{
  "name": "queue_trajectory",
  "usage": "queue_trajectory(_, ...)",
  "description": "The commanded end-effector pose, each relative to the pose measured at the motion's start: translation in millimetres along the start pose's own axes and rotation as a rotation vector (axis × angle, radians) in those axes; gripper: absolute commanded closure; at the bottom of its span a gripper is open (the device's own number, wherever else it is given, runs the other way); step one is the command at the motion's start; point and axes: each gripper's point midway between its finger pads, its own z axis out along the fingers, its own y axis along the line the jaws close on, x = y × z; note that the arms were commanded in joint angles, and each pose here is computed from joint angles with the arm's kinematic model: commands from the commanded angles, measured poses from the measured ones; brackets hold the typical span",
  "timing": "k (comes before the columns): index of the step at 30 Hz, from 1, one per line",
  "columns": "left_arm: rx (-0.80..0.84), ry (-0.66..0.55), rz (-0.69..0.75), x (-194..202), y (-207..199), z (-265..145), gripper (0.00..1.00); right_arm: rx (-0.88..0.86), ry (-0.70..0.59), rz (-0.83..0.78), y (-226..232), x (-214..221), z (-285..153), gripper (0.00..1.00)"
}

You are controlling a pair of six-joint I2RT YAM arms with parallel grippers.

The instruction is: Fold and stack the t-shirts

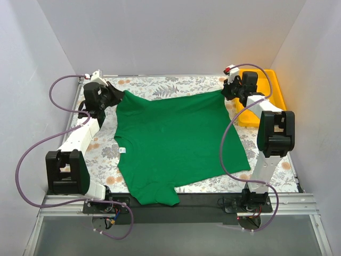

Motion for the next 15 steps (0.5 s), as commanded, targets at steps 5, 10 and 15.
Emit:
queue_trajectory(5,0.067,0.003,-0.013,0,-22,-33,1.0,-0.018,-0.075,-0.028,4,-20,-22,0.99)
queue_trajectory(10,0.073,0.025,-0.024,11,-22,-44,1.0,-0.024,-0.061,-0.022,8,-11,-24,0.99)
queue_trajectory(15,0.089,0.011,-0.023,12,-28,-58,1.0,-0.028,-0.05,-0.024,10,-5,-24,0.99)
